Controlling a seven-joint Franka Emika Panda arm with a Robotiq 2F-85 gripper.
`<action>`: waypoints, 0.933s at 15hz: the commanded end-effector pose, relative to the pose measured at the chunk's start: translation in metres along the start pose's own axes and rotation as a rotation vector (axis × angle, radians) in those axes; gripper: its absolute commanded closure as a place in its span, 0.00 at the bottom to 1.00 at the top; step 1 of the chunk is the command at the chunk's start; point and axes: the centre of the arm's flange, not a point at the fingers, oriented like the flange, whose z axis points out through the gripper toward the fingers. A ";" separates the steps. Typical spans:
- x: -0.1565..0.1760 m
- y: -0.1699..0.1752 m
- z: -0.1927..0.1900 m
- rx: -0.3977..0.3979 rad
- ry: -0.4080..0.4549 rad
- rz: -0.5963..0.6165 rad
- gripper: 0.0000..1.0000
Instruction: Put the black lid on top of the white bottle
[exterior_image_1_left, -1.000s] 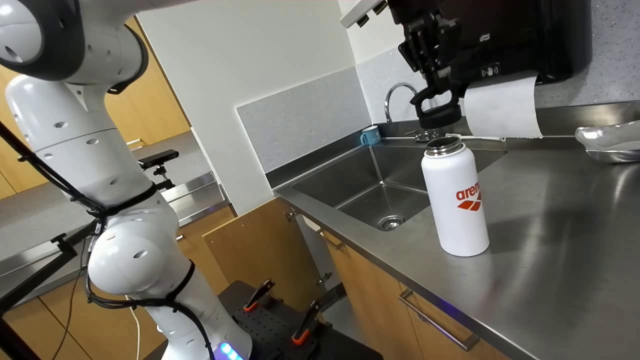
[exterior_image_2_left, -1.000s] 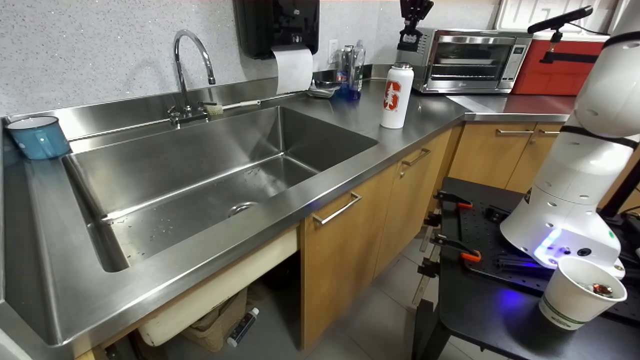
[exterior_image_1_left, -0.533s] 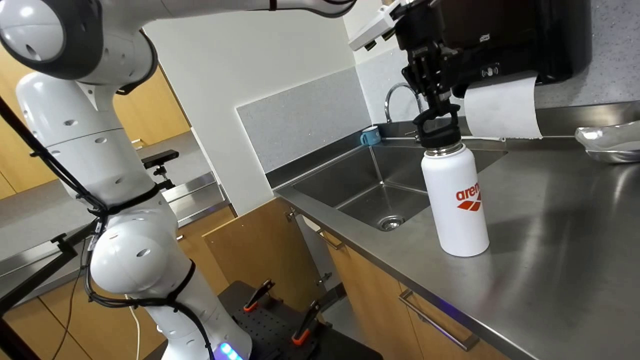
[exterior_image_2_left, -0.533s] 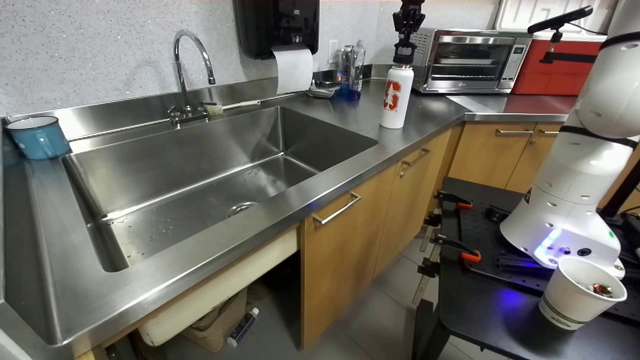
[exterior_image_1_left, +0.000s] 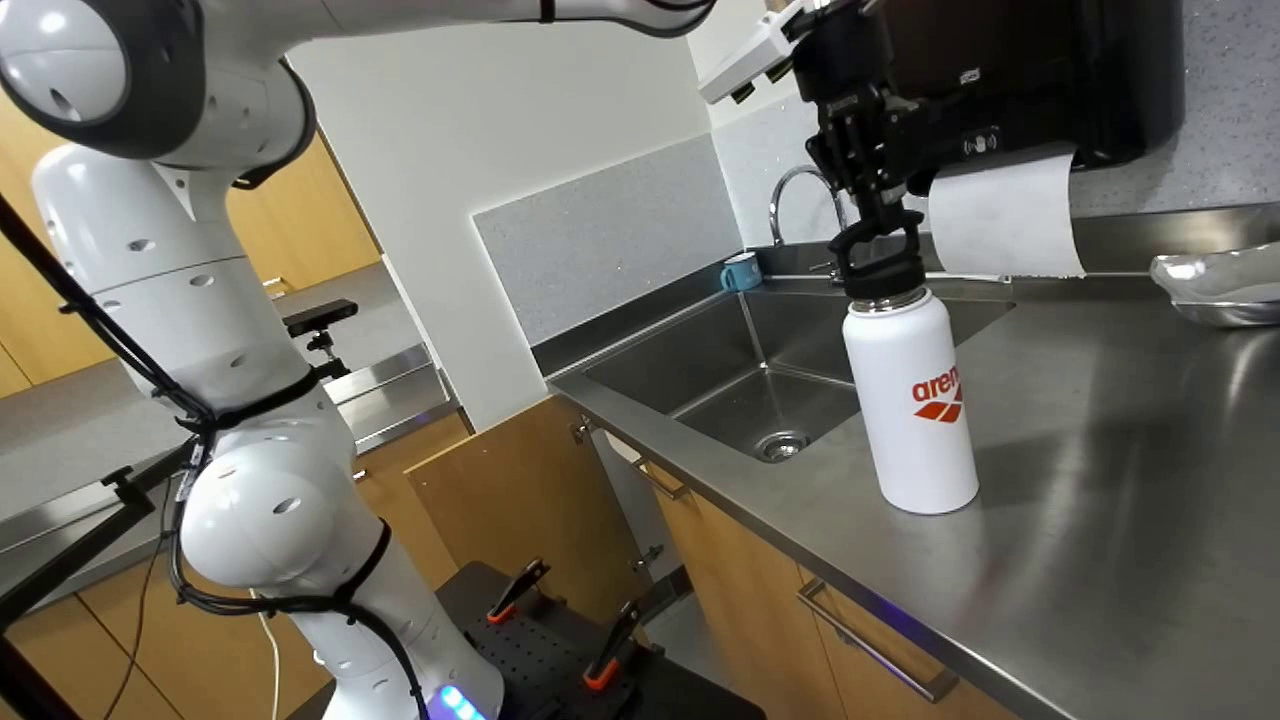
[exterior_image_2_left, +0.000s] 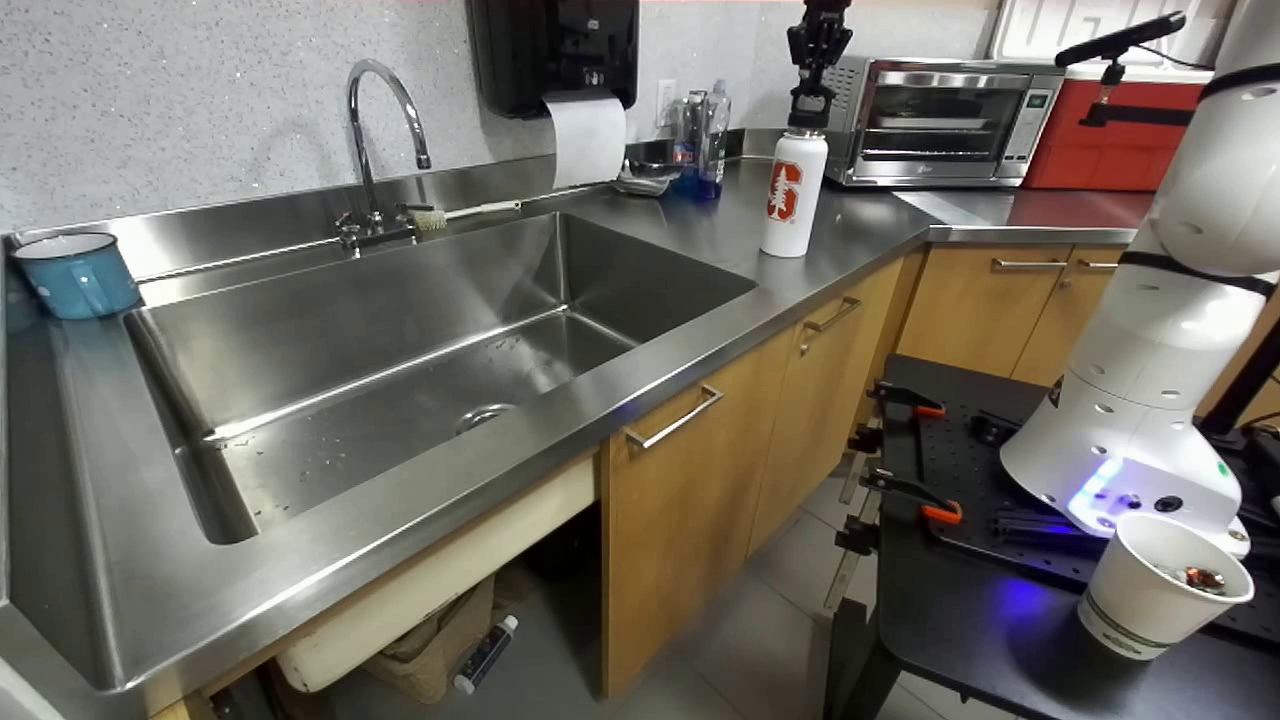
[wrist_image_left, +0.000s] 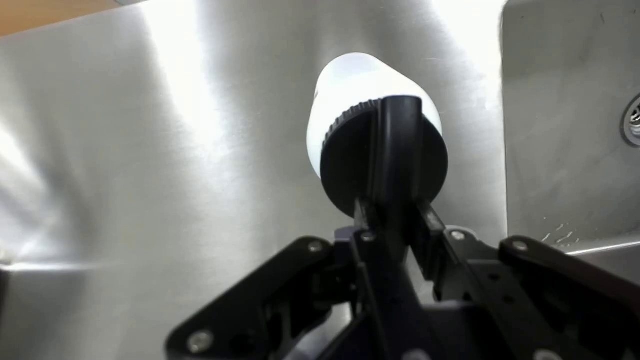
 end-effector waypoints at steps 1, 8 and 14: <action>-0.013 0.002 0.002 0.005 0.015 -0.008 0.47; -0.036 0.021 -0.027 0.016 0.056 -0.011 0.00; -0.070 0.040 -0.083 0.011 0.142 -0.039 0.00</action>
